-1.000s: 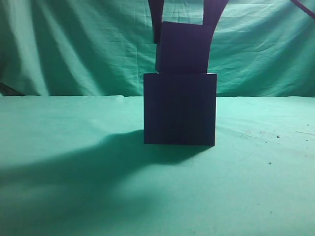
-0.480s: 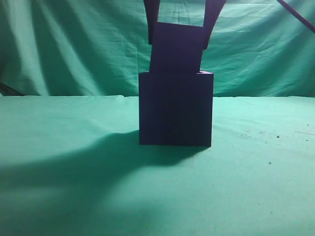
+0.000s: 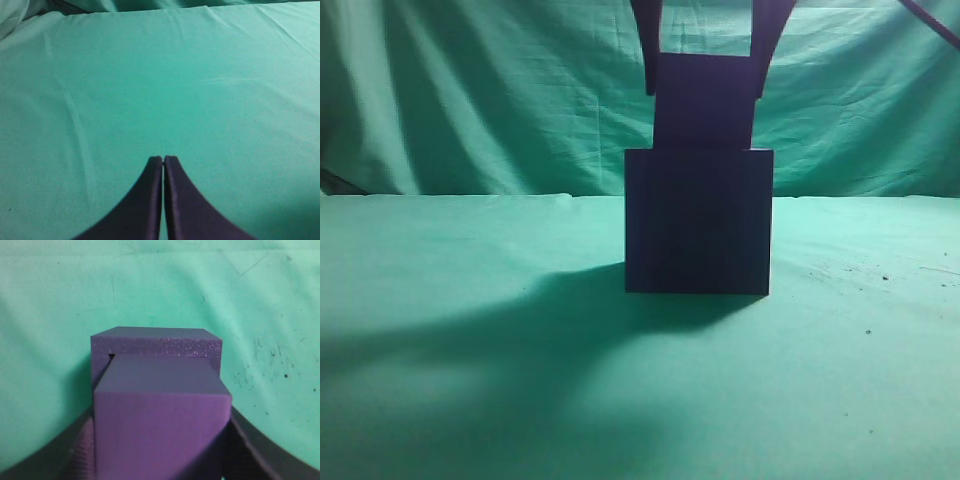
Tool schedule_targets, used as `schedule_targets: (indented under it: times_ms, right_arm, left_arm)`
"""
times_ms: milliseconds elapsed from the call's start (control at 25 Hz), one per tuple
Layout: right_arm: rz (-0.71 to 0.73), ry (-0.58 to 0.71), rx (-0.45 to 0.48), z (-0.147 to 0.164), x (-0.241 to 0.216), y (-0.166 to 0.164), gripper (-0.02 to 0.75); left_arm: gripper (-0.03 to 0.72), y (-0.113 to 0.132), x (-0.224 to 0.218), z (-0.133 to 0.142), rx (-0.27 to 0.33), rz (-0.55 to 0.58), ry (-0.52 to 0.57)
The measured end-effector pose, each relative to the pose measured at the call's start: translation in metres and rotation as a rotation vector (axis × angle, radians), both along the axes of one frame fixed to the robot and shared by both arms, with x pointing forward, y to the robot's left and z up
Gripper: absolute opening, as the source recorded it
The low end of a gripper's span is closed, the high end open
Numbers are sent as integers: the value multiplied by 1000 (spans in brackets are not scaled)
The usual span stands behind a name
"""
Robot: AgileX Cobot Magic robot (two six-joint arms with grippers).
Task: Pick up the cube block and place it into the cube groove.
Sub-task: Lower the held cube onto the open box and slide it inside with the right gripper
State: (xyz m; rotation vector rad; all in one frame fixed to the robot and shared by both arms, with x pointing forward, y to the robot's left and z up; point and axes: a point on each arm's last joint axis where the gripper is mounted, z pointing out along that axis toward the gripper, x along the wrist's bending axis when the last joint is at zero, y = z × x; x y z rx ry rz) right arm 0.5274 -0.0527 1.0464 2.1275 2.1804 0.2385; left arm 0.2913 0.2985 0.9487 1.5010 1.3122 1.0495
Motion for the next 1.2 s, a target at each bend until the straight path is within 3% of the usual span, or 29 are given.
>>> schedule_targets:
  times_ms: [560,1200]
  right_arm:
    - [-6,53,10,-12,1,6,438]
    - [51,20,-33,-12,3,3,438]
  left_arm:
    - [0,0,0,0,0,0,0]
    - [0,0,0,0,0,0,0]
